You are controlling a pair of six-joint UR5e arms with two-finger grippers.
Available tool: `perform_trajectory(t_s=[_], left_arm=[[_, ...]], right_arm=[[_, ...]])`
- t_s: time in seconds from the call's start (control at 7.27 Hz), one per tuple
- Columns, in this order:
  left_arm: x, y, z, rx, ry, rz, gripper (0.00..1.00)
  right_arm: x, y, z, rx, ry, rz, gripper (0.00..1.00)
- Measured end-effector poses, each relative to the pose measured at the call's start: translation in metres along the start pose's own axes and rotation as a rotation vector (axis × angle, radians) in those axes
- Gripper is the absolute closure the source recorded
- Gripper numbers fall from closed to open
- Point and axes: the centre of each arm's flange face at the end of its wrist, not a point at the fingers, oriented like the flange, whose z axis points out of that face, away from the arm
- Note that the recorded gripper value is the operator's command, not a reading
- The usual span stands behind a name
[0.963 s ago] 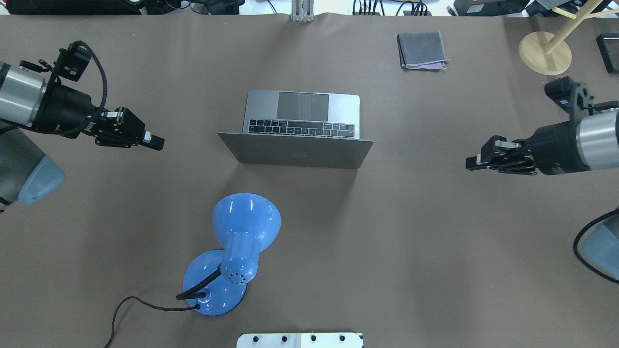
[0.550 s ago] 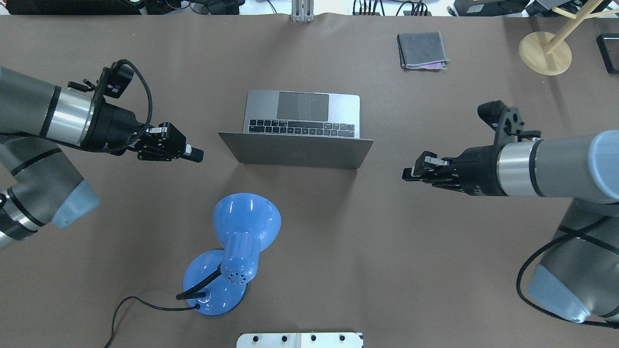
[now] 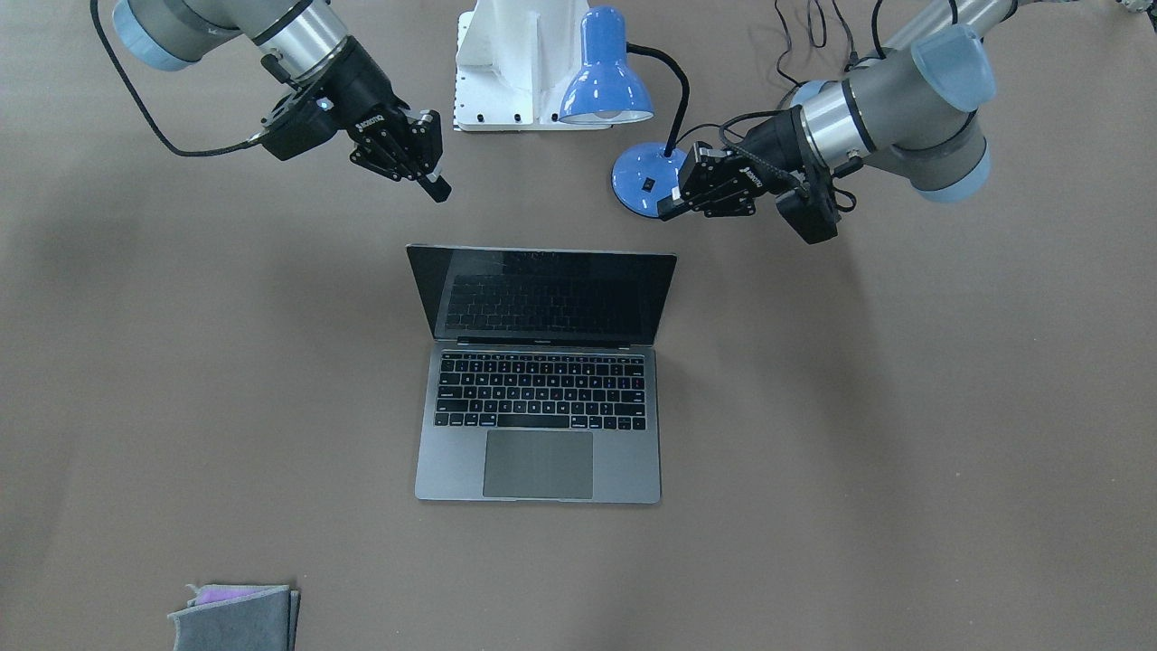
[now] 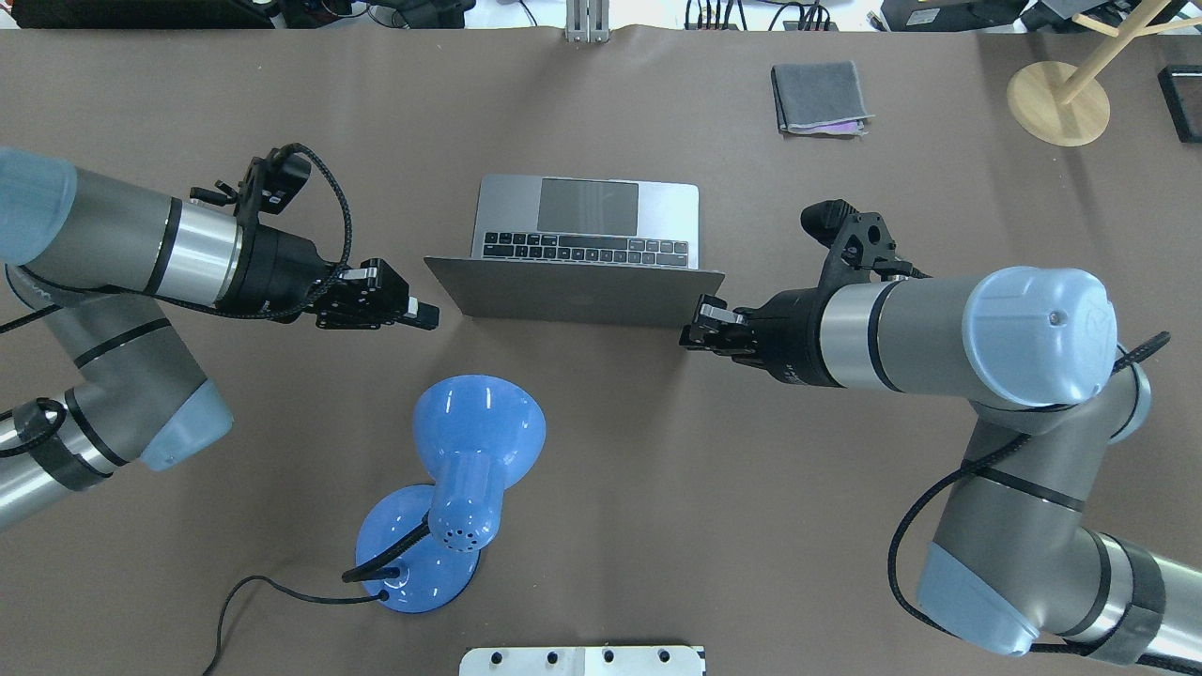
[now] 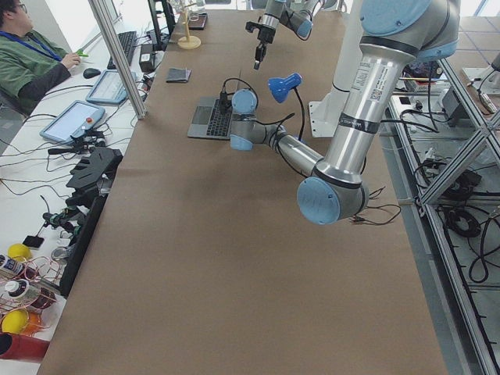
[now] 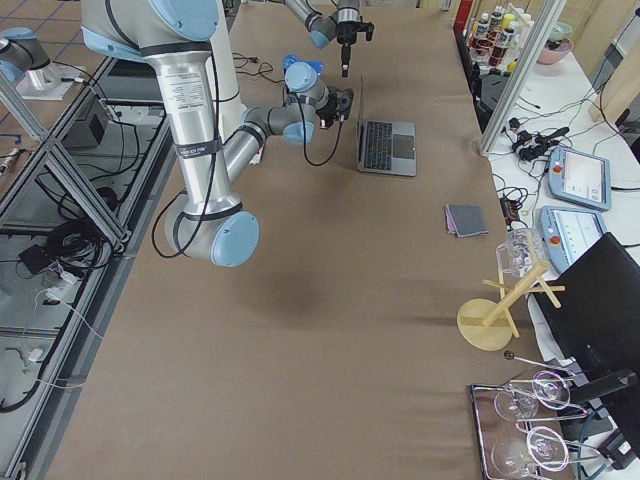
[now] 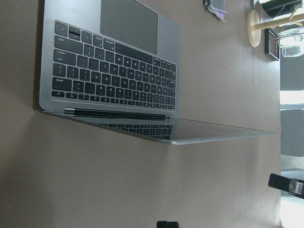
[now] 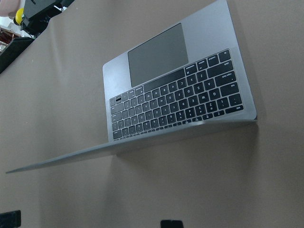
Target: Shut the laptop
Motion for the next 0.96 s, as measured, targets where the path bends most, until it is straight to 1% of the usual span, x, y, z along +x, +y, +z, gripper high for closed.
perform_trajectory(t_s=[0.28,0.55,0.83,0.96], left_arm=[[0.001,-0.006,0.009,0.013,-0.005,-0.004,1.0],[0.001,-0.009,0.012,0.022,-0.006,-0.003,1.0],[0.001,-0.013,0.014,0.026,-0.009,-0.002,1.0],[0.001,-0.016,0.015,0.037,-0.011,-0.002,1.0]], right_arm=[[-0.003,-0.012,0.007,0.036,0.012,-0.003,1.0],[-0.006,-0.039,0.019,0.081,0.03,-0.004,1.0],[-0.004,-0.057,0.025,0.108,0.044,-0.012,1.0],[-0.004,-0.064,0.026,0.117,0.049,-0.014,1.0]])
